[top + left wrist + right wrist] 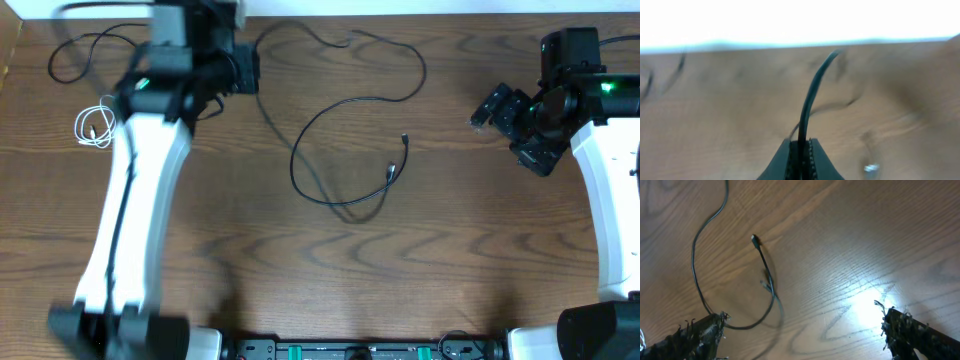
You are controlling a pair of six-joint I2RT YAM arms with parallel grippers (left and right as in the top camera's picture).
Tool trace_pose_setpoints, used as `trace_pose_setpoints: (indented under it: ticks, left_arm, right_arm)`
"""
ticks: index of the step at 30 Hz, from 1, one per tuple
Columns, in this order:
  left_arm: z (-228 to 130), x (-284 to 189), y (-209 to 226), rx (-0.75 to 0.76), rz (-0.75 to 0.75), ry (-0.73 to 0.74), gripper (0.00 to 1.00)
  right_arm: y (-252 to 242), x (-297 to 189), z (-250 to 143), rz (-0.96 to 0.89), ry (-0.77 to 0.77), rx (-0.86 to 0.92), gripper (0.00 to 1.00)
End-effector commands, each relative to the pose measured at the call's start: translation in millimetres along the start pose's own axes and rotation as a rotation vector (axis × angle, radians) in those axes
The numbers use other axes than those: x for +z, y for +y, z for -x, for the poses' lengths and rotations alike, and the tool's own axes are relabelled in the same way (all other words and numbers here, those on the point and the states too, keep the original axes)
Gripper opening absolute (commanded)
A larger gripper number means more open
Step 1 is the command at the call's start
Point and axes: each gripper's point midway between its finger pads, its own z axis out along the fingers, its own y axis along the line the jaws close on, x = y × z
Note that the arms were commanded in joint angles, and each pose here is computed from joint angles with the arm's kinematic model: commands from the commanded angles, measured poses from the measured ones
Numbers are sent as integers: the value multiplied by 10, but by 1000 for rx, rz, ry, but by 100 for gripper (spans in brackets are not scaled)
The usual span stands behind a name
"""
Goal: Untangle cables
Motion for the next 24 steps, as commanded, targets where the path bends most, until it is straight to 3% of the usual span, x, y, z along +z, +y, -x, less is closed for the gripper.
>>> trace_pose_setpoints:
  ticks: [1, 8, 16, 20, 24]
  left_arm:
    - [302, -388, -456, -32, -192, -120, 7]
    - [925, -1287, -1033, -11, -397, -420, 7]
    - [994, -1705, -1470, -20, -647, -439, 8]
    - [1037, -1750, -1497, -78, -677, -438, 7]
    - [1144, -1868, -1552, -110, -720, -475, 7]
  right_arm:
    - [55, -19, -34, 10, -5, -24, 99]
    - [124, -9, -91, 17, -1, -50, 99]
    - [437, -18, -86, 135, -17, -120, 99]
    - [1062, -145, -43, 362, -138, -543, 99]
    - [1577, -332, -405, 599, -166, -909, 99]
